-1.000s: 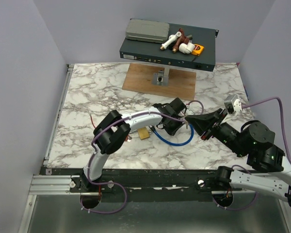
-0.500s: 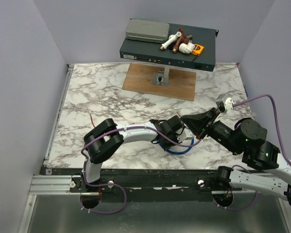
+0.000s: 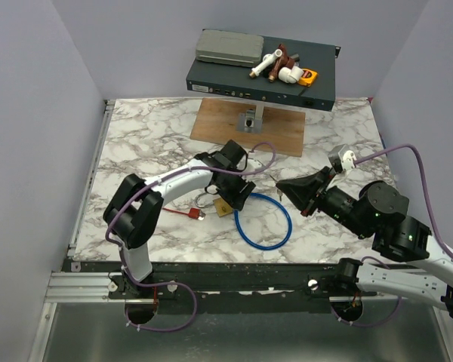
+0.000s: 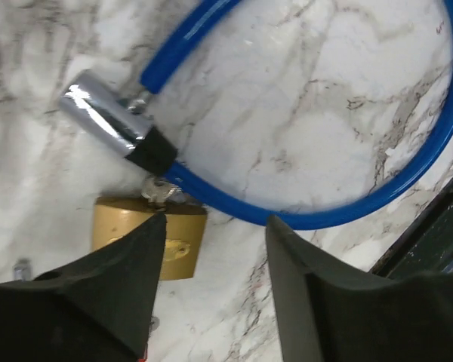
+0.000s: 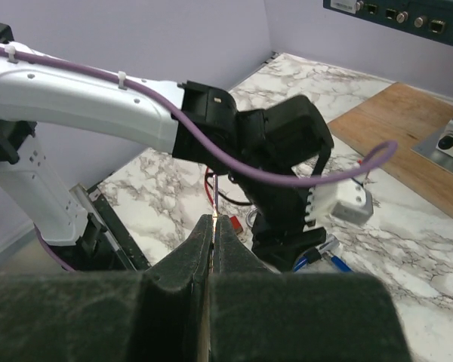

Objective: Unlock with the key
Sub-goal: Adjust the lock at the center of the board.

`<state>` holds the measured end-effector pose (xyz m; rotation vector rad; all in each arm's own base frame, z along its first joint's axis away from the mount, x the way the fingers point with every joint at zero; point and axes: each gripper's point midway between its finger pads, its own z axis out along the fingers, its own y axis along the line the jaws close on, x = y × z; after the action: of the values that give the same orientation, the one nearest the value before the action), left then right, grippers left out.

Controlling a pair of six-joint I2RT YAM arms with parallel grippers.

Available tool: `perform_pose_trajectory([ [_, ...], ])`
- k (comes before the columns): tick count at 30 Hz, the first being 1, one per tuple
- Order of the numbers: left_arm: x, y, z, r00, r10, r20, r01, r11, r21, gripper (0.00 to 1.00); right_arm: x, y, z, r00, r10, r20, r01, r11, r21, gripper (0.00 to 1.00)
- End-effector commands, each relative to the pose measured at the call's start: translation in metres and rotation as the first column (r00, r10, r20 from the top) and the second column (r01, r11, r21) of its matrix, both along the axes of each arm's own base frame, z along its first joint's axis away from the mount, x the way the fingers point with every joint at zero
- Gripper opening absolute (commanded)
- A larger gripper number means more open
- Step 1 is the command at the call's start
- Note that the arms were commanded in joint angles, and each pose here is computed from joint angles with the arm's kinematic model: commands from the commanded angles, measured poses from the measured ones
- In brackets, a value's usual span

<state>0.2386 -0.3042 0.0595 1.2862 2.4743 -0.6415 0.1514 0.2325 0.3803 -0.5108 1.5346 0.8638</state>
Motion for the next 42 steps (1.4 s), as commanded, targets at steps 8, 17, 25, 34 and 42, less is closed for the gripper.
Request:
perform_pose_trajectory([
  [8,0.023,-0.005,0.010,0.990,0.135,-0.038,-0.136,0.991,-0.018,0.62,0.000,-0.002,0.014,0.999,0.001,0.033,-0.002,1.000,0.025,0.01],
  [17,0.050,0.008,-0.010,0.976,0.218,0.013,-0.218,0.974,0.054,0.63,-0.001,-0.009,0.013,0.999,-0.013,0.038,0.012,1.000,0.026,0.01],
  [25,0.050,-0.008,-0.025,0.982,0.189,-0.010,-0.188,0.980,0.066,0.68,-0.001,-0.013,0.014,0.999,-0.023,0.049,0.022,0.999,0.026,0.01],
  [34,0.029,-0.032,-0.049,0.988,0.114,-0.102,-0.107,0.991,0.074,0.53,0.000,-0.022,0.015,0.997,-0.051,0.054,0.050,0.999,0.023,0.01],
  [42,0.019,-0.067,-0.039,0.998,-0.047,-0.048,0.049,0.998,0.041,0.35,0.002,-0.025,0.016,0.996,-0.064,0.060,0.063,0.998,0.015,0.01],
])
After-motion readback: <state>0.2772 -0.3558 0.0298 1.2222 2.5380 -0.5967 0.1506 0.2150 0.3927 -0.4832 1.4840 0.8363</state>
